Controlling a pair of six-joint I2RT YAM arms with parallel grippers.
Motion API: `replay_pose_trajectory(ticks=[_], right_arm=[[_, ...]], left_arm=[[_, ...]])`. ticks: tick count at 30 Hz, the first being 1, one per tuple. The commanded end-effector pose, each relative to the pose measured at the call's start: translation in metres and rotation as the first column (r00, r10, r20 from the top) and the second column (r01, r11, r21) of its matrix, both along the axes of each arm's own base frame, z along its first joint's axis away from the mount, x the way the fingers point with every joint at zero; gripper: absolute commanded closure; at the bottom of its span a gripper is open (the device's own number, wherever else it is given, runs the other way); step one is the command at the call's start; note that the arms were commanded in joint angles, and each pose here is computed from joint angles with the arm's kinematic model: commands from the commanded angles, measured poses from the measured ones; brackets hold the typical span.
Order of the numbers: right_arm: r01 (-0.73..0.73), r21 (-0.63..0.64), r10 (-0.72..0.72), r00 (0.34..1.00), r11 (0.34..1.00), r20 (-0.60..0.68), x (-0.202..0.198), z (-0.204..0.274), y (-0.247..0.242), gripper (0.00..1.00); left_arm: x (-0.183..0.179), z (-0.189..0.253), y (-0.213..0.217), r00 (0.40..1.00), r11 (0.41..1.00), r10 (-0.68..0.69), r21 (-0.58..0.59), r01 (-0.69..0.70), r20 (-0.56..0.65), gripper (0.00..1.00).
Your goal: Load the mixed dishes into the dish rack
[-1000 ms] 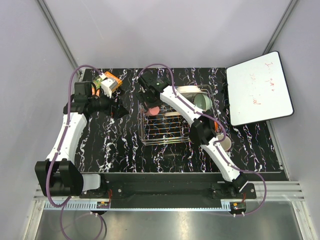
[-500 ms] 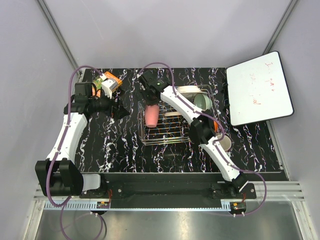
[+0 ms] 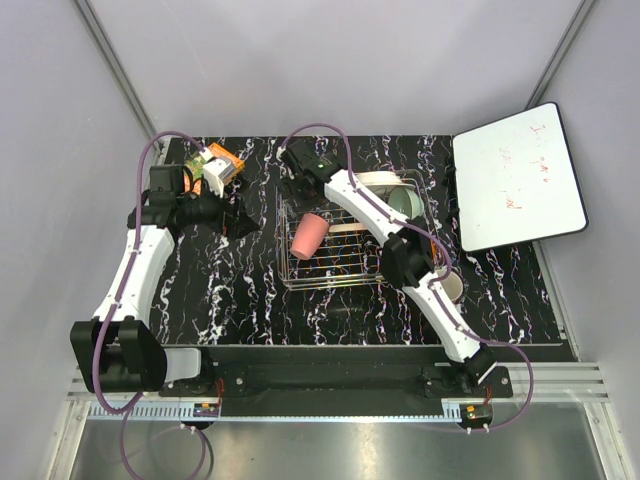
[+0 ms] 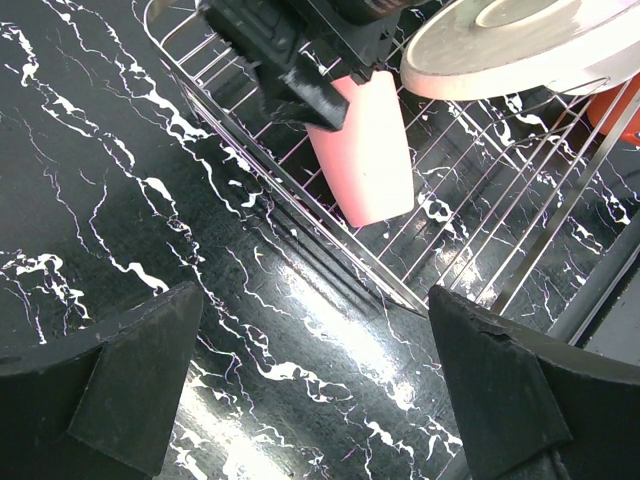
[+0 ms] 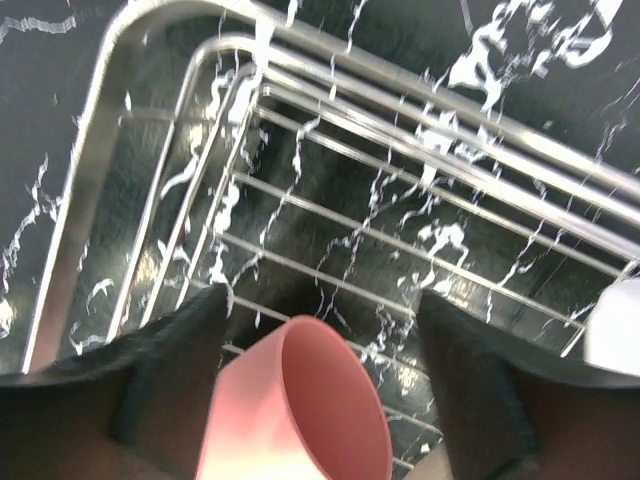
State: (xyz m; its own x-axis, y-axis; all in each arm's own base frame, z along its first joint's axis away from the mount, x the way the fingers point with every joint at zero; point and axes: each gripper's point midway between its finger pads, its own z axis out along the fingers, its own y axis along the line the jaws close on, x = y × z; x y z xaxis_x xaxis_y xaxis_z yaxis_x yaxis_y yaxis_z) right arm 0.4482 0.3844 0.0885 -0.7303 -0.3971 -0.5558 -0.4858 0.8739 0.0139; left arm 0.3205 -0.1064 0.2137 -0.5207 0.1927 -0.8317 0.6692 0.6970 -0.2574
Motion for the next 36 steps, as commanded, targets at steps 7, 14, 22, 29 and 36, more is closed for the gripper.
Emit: replay_pose_trajectory(ticks=[7, 14, 22, 29, 36], right_arm=[[-0.052, 0.079, 0.052, 0.999, 0.996, -0.002, -0.031, 0.07, -0.009, 0.51], [-0.049, 0.061, 0.051, 0.998, 0.997, -0.042, -0.044, 0.069, -0.015, 0.53], [-0.045, 0.009, 0.046, 0.997, 0.999, -0.068, -0.054, 0.061, -0.028, 0.5], [-0.052, -0.002, 0.052, 0.992, 0.999, -0.111, -0.062, 0.051, -0.03, 0.85], [-0.08, -0.014, 0.077, 0.986, 0.997, -0.146, -0.071, 0.044, -0.035, 0.79]], left_arm=[[0.003, 0.003, 0.002, 0.999, 1.0, -0.008, 0.007, 0.008, 0.043, 0.01], [0.004, 0.004, 0.003, 0.998, 1.0, -0.009, 0.02, 0.008, 0.058, 0.01], [0.003, 0.002, 0.005, 0.998, 1.0, -0.011, 0.029, 0.009, 0.063, 0.01], [0.005, 0.004, 0.008, 0.997, 0.999, -0.005, 0.048, 0.001, 0.08, 0.01], [0.005, 0.004, 0.007, 0.997, 0.999, -0.01, 0.047, 0.006, 0.08, 0.01]])
